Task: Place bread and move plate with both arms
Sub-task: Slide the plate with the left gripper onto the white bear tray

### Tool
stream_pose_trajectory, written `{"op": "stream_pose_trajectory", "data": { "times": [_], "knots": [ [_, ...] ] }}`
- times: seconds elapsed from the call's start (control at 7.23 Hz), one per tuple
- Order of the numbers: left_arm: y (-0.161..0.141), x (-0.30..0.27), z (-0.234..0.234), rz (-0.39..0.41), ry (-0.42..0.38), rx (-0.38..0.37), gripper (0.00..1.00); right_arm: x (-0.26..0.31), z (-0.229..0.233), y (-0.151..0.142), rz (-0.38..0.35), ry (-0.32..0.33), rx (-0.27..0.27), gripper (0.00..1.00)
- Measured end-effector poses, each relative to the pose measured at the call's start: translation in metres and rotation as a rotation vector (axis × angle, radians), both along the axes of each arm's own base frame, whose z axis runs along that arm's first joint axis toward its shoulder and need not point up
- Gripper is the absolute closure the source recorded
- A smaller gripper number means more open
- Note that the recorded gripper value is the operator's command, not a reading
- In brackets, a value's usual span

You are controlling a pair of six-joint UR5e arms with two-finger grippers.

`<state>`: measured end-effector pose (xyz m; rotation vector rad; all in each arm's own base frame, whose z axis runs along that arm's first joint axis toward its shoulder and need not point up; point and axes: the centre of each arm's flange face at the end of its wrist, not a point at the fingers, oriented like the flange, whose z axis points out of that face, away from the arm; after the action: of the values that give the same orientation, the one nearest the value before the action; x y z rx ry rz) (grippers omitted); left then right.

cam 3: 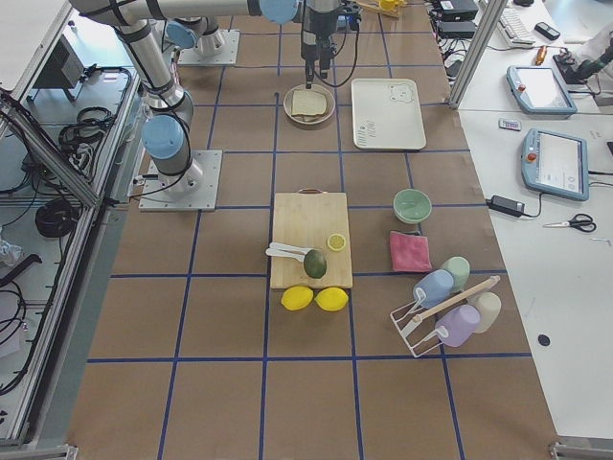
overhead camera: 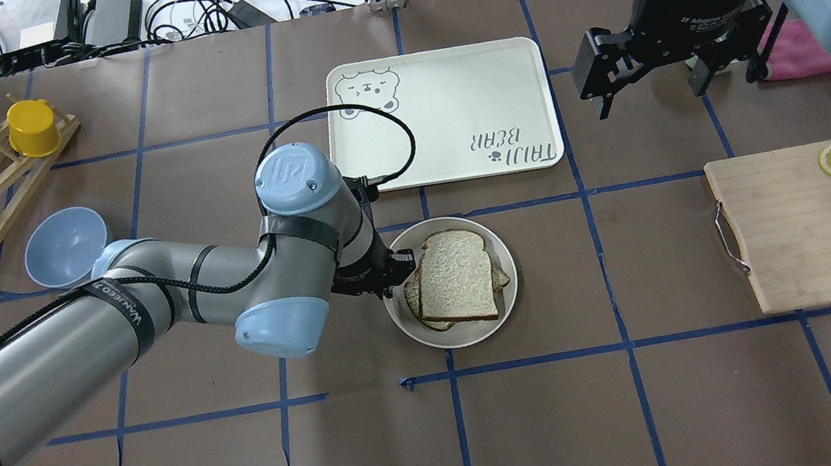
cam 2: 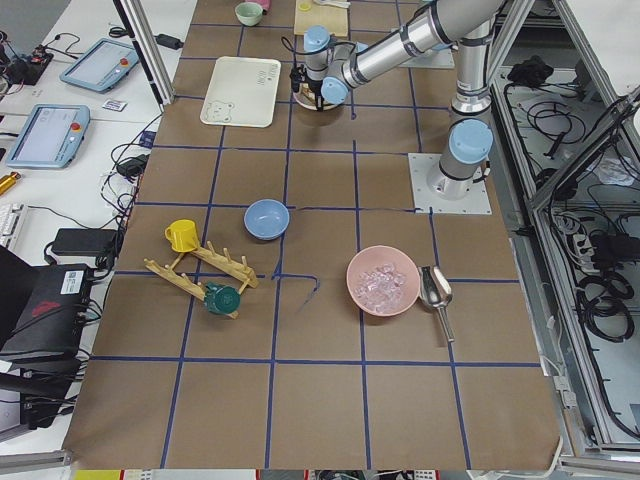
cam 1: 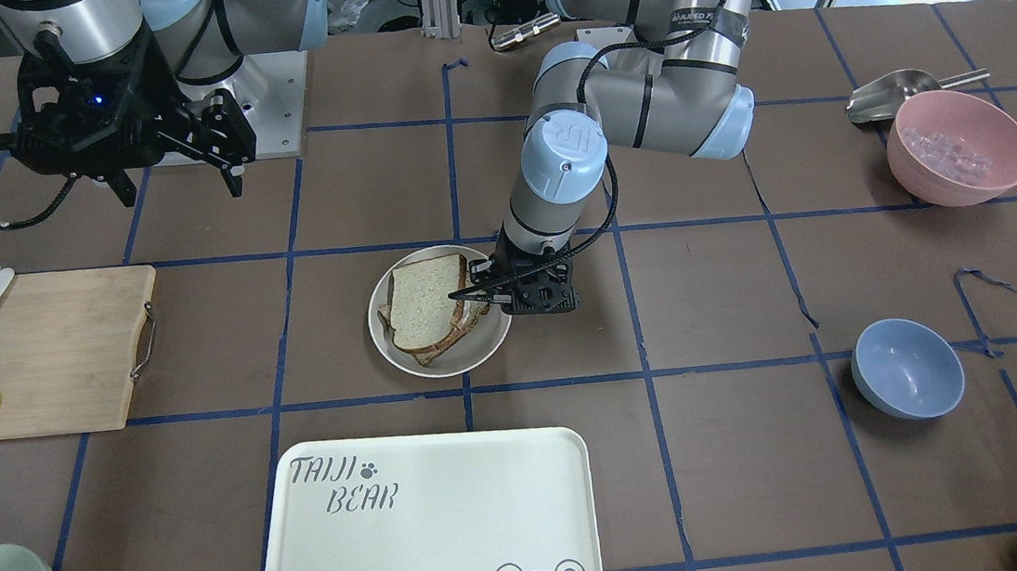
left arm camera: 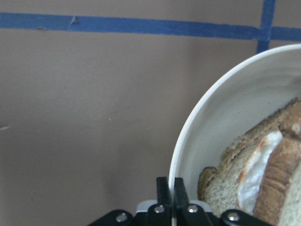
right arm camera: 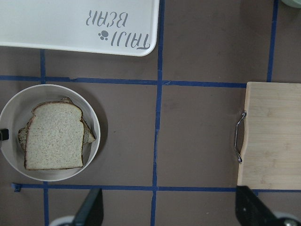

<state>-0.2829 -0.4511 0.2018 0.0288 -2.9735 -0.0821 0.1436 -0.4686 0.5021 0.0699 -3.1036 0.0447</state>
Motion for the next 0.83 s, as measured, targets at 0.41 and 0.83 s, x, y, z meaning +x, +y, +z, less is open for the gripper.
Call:
{"op": "stream_pose_trajectory", "data": {
  "times": [0.41,0.83],
  "knots": [
    [-0.005,0.001,0.016,-0.040,0.086,-0.022,1.00,-0.005,0.002,-0.001,-0.008,0.006,-0.009,0.00],
    [-0.032,0.027,0.025,0.002,0.192,-0.036,1.00,-0.005,0.002,-0.001,-0.012,0.007,-0.012,0.00]
  ]
}}
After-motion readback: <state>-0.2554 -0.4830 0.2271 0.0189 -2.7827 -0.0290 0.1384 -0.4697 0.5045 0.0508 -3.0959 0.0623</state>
